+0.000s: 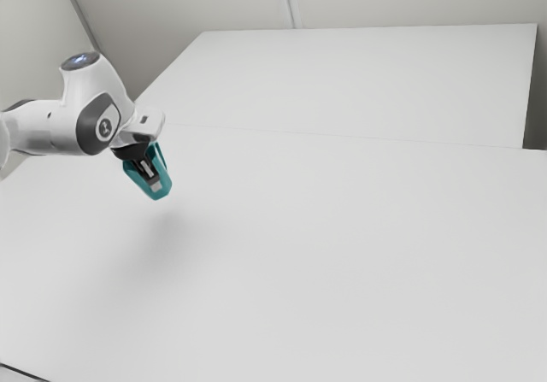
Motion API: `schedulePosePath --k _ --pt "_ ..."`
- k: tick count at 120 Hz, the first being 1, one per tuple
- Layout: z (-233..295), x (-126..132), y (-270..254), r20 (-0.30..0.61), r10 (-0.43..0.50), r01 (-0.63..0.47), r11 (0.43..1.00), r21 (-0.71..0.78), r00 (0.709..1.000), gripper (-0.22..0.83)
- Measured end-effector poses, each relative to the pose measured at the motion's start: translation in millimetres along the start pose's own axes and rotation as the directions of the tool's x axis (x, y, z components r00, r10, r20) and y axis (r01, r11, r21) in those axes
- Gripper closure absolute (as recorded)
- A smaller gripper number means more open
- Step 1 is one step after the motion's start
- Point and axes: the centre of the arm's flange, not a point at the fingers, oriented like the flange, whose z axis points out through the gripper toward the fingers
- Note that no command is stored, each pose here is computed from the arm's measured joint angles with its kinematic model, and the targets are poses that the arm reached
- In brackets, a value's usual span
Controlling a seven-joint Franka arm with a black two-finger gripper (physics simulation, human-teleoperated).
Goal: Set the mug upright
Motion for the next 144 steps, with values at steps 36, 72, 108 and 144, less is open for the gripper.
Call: schedulePosePath --k 36,72,108,144 --pt "28.2 -0.6 28.4 -0.011 -0.089 0.089 0.996 0.015 0.996 0.78" --pt "21.1 11.3 65.0 -0.006 -0.104 0.104 0.994 0.02 0.995 0.78" --pt "35.6 30.6 94.4 0.006 -0.091 0.092 0.996 -0.006 0.996 0.78" --pt "48.1 35.6 98.0 0.011 -0.114 0.114 0.993 -0.02 0.993 0.78"
